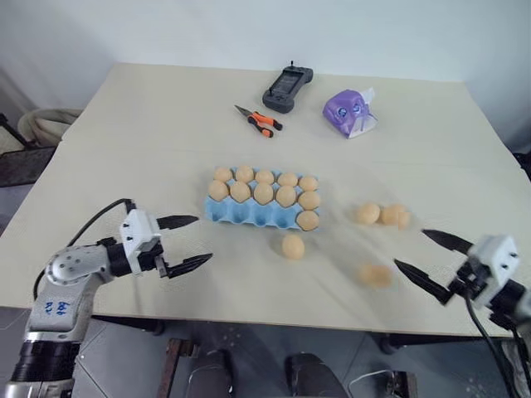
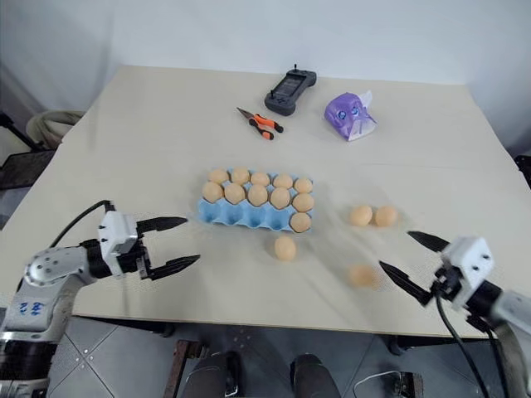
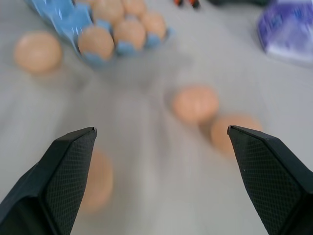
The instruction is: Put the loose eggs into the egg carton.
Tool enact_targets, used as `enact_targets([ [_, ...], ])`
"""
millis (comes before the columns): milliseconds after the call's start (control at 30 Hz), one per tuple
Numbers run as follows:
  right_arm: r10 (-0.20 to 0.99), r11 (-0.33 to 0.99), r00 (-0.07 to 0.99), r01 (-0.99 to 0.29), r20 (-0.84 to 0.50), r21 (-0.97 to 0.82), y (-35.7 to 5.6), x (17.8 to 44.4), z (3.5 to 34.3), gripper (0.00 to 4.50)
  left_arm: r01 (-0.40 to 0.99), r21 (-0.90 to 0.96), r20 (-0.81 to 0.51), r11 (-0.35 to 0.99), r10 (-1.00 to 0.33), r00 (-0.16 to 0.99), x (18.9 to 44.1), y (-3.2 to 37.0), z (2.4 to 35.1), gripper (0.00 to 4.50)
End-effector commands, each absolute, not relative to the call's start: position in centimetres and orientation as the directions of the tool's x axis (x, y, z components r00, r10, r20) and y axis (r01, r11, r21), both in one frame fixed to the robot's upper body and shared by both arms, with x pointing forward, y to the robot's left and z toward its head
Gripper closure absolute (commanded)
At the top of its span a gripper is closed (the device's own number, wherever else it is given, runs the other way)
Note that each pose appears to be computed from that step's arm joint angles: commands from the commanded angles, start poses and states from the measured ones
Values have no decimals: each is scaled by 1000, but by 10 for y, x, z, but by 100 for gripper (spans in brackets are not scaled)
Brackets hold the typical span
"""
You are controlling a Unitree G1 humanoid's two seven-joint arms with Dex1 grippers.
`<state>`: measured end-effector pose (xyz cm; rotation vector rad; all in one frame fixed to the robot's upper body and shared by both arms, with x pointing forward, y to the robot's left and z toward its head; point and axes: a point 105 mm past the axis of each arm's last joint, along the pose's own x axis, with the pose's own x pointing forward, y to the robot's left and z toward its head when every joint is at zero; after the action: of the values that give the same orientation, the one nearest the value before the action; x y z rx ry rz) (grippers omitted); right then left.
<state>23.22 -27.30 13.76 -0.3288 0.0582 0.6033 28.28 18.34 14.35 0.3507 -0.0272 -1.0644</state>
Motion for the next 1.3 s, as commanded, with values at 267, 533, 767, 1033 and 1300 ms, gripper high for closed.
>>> enact_targets([
  [267,554,752,795,-605,-246,-260,-282,203,119,0,882,290,-133,371,-897,421,287,162,144,3],
  [533,718,590,631,-776,-294,-223,-229,237,114,0,881,268,-106,391,-896,430,277,169,150,3],
  [767,752,551,583,-812,-308,-194,-216,265,104,19,914,237,-112,329,-925,362,258,161,150,1],
  [1033,760,528,565,-825,-321,-201,-216,274,99,270,923,240,-104,299,-938,331,256,157,155,0],
  [1300,875,436,473,-864,-104,-253,-145,289,159,283,872,225,-61,434,-888,457,271,175,156,0],
])
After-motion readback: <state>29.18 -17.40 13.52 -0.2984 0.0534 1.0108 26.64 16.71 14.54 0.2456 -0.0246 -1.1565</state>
